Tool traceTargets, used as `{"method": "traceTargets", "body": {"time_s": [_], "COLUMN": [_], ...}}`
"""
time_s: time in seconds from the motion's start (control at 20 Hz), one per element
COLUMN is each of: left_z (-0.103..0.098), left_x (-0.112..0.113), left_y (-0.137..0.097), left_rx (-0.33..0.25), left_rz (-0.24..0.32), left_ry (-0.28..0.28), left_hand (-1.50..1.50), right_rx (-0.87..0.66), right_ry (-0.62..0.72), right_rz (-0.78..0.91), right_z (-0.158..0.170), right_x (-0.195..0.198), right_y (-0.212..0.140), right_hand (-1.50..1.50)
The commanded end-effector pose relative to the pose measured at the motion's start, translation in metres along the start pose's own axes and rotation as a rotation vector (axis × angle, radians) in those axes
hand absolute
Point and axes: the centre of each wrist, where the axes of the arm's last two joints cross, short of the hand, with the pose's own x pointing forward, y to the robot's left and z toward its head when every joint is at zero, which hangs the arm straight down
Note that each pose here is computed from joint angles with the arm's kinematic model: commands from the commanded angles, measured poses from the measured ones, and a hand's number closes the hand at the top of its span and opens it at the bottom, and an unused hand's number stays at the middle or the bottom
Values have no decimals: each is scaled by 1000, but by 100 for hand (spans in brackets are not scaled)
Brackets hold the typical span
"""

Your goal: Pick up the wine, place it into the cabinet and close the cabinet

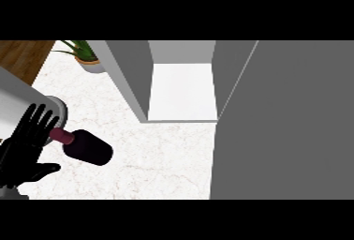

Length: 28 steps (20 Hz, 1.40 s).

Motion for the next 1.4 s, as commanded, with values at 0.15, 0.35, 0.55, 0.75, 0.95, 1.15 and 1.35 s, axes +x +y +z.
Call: {"method": "traceTargets", "body": {"time_s": [0.15, 0.35, 0.55, 0.75, 0.95, 1.15, 1.35], "left_z": [-5, -26, -13, -7, -23, -17, -2], "left_x": [-40, -31, -45, -60, -64, -89, -109], "left_y": [9, -5, 8, 16, -5, 1, 2], "left_rx": [-60, -39, -37, -21, -42, -37, -52], "left_rz": [27, 19, 31, 36, 14, 34, 30], "left_ry": [21, 28, 21, 30, 29, 46, 59], "left_hand": [-150, -150, -150, -150, -150, -150, -150], "right_rx": [44, 34, 53, 32, 48, 36, 37], "right_ry": [-74, -62, -73, -73, -75, -57, -74], "right_rz": [-34, -42, -15, -54, -40, -15, -32], "right_z": [27, 25, 32, 28, 21, 28, 24], "right_x": [26, 24, 41, 23, 20, 24, 21], "right_y": [9, 4, 5, 13, -1, -3, -2], "right_hand": [-150, -150, -150, -150, -150, -150, -150]}}
